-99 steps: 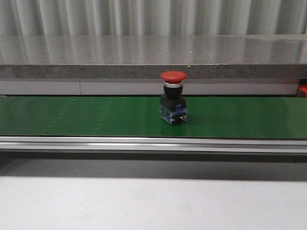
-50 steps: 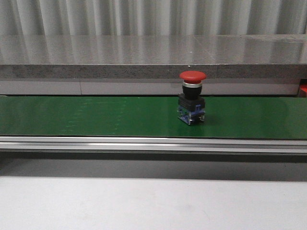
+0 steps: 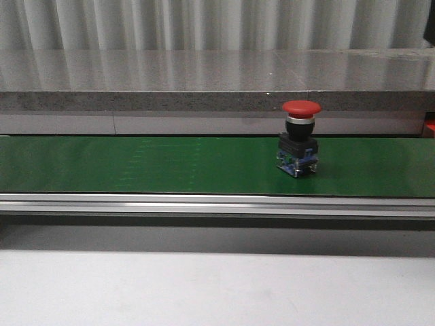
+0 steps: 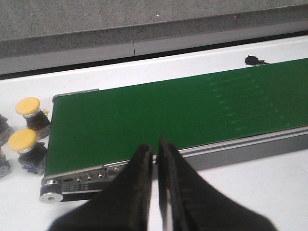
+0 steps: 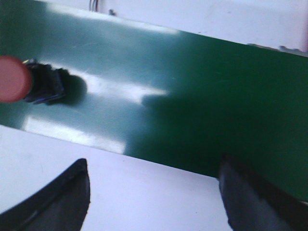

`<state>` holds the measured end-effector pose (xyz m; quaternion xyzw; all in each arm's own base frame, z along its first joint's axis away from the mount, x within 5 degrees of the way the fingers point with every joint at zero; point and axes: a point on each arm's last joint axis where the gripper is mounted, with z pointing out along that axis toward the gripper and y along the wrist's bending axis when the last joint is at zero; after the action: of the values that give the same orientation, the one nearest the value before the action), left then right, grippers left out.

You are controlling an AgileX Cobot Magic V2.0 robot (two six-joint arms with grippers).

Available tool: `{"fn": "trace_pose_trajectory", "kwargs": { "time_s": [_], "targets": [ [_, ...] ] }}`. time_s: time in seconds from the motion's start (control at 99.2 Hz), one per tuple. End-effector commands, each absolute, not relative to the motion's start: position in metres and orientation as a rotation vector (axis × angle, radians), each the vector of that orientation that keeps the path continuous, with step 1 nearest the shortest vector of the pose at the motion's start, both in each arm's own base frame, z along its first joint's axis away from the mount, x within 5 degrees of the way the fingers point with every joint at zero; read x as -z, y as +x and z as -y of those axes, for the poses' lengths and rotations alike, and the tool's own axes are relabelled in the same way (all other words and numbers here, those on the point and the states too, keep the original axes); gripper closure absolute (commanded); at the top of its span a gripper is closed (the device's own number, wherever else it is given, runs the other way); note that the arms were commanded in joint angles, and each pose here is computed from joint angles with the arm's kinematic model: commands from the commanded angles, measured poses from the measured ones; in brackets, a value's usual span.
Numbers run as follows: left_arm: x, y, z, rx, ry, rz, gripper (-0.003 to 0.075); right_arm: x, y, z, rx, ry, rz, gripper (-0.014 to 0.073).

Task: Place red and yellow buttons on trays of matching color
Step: 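Grasp the red button at the belt's end with the right gripper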

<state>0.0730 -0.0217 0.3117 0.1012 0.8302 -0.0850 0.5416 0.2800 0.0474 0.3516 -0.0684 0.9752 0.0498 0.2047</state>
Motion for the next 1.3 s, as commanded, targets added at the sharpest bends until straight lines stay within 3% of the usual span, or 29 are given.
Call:
{"fn": "trace_pose_trajectory", "kwargs": {
  "time_s": [0.0,0.252,0.746,0.817,0.948,1.018,1.29],
  "targets": [
    [-0.326,0.075,0.023,0.223,0.220,-1.875,0.0726,-0.363,0.285,-0.063,-0.163,-0.360,-2.690,0.0037],
    [-0.326,0.075,0.023,0.223,0.220,-1.875,0.0726,-0.338,0.305,-0.095,-0.359,-0.600,-2.776,0.0037],
    [-0.326,0.075,0.023,0.223,0.220,-1.875,0.0726,-0.291,0.347,-0.102,-0.319,-0.633,-2.788,0.0043],
    [-0.326,0.075,0.023,0.223,0.220,-1.875,0.0726,-0.287,0.349,-0.101,-0.287,-0.645,-2.800,0.0103],
    [-0.326,0.075,0.023,0.223,0.220,-1.875,0.0726,-0.287,0.351,-0.100,-0.273,-0.641,-2.786,0.0328],
    [-0.326,0.075,0.023,0.223,0.220,-1.875,0.0726,-0.287,0.351,-0.100,-0.272,-0.641,-2.783,0.0407],
    [-0.326,0.075,0.023,0.223,0.220,-1.875,0.0726,-0.323,0.358,-0.065,-0.197,-0.502,-2.706,0.0434]
  ]
}}
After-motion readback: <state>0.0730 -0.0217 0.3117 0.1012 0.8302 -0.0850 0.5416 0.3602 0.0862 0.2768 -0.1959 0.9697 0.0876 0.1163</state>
